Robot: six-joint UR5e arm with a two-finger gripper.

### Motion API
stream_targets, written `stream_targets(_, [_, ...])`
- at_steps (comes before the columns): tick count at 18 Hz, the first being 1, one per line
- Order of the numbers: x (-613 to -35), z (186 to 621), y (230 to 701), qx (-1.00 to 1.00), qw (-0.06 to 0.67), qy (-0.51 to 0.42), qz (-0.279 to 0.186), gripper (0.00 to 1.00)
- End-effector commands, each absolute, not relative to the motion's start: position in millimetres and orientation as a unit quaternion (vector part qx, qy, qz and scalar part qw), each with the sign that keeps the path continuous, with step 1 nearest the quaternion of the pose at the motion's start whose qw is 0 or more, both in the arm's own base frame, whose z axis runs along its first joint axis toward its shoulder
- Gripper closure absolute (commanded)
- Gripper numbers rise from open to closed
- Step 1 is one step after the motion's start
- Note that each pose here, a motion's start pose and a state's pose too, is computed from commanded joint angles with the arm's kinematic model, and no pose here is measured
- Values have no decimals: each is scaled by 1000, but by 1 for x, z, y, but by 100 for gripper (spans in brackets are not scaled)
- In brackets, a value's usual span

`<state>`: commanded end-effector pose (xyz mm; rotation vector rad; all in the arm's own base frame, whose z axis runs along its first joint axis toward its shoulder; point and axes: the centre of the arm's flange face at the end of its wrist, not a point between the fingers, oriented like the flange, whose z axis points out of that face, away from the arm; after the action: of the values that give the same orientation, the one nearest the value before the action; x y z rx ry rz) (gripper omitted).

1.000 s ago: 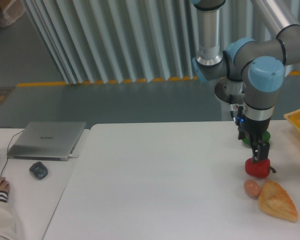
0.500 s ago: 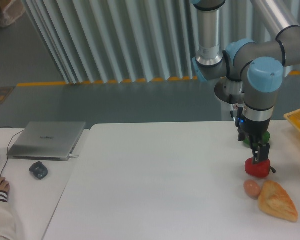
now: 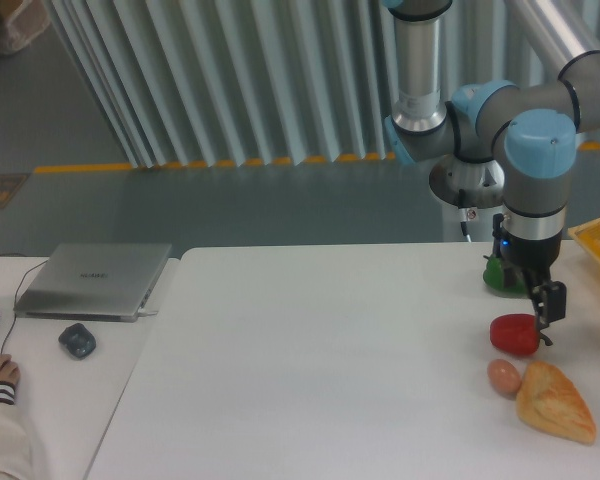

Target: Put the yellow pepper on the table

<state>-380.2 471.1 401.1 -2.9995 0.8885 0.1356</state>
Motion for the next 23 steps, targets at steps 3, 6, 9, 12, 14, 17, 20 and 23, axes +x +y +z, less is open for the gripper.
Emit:
stream_targets(3, [-399, 395, 457, -958, 4, 285, 40, 0])
stream_targets(6, [-419, 397, 439, -957, 2, 285, 44, 0])
stream_targets(9, [-449, 404, 409, -952, 1, 303, 50, 0])
stream_targets(12, [-464, 405, 393, -945, -2, 321, 52, 0])
stream_targets(14, [-471, 403, 387, -937, -5, 347, 51, 0])
stream_targets(17, [-482, 393, 385, -931, -7, 359, 62, 0])
stream_targets(20, [-509, 369, 359, -944, -31, 327, 39, 0])
stream_targets(23, [-520, 363, 340, -947, -62, 313, 34, 0])
